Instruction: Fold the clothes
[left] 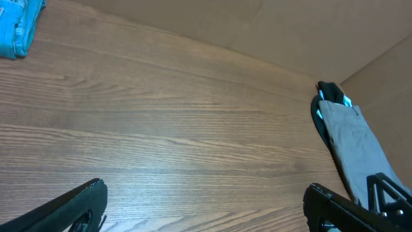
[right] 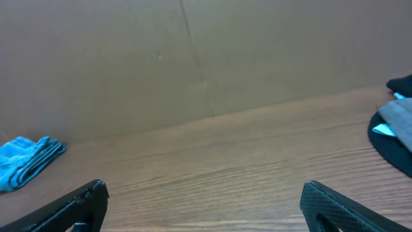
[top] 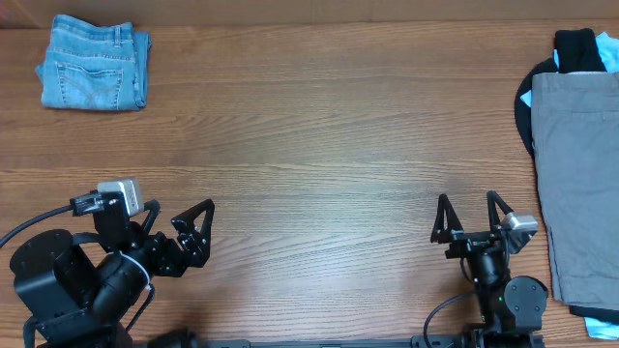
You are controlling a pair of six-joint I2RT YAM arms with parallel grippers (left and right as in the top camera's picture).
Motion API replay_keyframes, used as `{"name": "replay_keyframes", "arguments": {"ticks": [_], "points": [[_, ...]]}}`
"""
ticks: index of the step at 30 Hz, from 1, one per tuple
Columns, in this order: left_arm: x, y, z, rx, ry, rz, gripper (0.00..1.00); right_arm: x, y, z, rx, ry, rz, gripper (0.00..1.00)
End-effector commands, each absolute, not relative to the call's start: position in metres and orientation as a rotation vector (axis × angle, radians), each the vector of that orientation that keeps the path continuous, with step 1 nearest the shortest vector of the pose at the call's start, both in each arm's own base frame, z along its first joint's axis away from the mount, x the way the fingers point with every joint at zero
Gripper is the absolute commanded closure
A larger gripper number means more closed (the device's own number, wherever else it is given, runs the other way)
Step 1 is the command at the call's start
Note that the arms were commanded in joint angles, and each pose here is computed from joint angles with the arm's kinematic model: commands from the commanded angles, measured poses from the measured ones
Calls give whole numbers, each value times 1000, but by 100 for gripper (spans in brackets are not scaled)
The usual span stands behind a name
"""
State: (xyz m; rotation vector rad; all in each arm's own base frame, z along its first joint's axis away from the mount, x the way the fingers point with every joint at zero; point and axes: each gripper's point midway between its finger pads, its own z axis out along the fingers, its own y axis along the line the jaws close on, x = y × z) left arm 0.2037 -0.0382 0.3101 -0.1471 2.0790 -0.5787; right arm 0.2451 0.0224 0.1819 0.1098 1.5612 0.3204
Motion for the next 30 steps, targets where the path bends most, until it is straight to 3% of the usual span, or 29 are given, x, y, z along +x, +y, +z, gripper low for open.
{"name": "replay_keyframes", "arguments": {"ticks": [1, 18, 22, 26, 30], "points": [[203, -41, 310, -139, 2080, -598, 0, 245, 19, 171, 130, 1592, 304, 0], [202, -48, 310, -104, 2084, -617, 0, 245, 20, 172, 130, 1588, 305, 0], [192, -44, 286, -60, 2157, -443, 0, 245, 20, 172, 130, 1588, 305, 0], [211, -56, 290, 83, 1886, -436, 0, 245, 20, 172, 130, 1588, 305, 0], [227, -45, 264, 87, 1666, -349, 0, 245, 20, 172, 130, 1588, 305, 0]]}}
